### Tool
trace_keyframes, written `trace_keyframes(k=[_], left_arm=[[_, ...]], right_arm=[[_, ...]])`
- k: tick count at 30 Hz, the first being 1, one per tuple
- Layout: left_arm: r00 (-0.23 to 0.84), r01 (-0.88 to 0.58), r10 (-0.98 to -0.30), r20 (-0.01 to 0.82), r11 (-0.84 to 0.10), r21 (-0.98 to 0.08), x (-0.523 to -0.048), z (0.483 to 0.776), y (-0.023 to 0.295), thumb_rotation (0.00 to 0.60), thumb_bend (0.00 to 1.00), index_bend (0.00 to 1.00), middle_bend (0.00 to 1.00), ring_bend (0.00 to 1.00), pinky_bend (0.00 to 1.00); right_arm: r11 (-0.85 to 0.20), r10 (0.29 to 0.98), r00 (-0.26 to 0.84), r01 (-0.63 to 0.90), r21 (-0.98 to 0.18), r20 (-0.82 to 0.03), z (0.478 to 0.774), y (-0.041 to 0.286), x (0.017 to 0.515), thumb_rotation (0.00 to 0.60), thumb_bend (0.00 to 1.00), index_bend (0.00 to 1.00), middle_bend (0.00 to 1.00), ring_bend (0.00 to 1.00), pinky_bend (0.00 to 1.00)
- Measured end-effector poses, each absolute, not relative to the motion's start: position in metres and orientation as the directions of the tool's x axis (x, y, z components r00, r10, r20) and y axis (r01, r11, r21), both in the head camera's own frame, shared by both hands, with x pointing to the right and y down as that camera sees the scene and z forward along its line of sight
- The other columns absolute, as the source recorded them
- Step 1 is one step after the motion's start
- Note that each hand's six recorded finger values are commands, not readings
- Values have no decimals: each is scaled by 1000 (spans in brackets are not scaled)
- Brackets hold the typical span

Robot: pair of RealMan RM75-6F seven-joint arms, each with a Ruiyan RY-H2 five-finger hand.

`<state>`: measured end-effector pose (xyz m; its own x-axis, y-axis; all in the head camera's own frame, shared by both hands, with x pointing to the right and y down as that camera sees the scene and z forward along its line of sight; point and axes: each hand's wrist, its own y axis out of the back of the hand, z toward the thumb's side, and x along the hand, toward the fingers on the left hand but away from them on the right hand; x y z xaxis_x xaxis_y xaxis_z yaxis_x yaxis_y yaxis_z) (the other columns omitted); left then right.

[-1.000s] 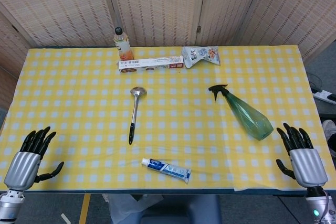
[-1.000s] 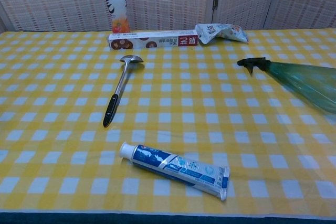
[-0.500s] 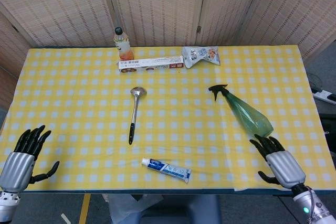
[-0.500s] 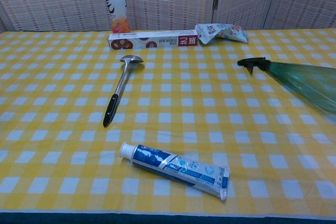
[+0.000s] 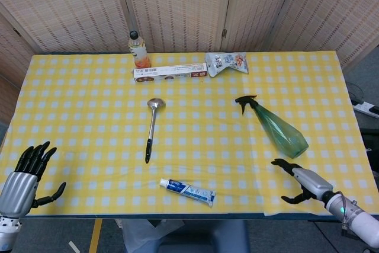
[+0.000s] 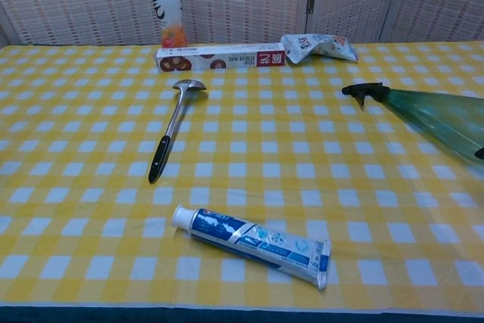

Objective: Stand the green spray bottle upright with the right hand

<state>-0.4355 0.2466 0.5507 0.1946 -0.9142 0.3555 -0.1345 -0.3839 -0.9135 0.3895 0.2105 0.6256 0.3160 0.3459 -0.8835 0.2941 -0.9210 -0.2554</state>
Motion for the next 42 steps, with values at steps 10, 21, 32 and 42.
trace_keyframes(k=[10, 21, 32, 42], left_arm=[[181, -150, -924, 338, -366, -919, -442, 546, 245, 243, 384, 0, 0, 52, 18], [173, -154, -917, 360, -386, -910, -443, 553, 243, 241, 384, 0, 0, 52, 18], [163, -158, -919, 359, -383, -910, -445, 551, 243, 238, 384, 0, 0, 53, 18], [177, -166, -918, 355, -384, -908, -441, 550, 242, 241, 384, 0, 0, 54, 19]], right_arm=[[-909, 354, 244, 319, -269, -903, 648, 184, 417, 600, 335, 0, 0, 86, 0], [-873, 418, 126, 331, -359, -900, 654, 138, 445, 600, 336, 0, 1, 87, 0], [-834, 509, 81, 294, -467, -857, 622, 111, 455, 600, 336, 0, 0, 76, 0], [-758, 619, 90, 329, -564, -780, 571, 98, 455, 600, 335, 0, 38, 103, 0]])
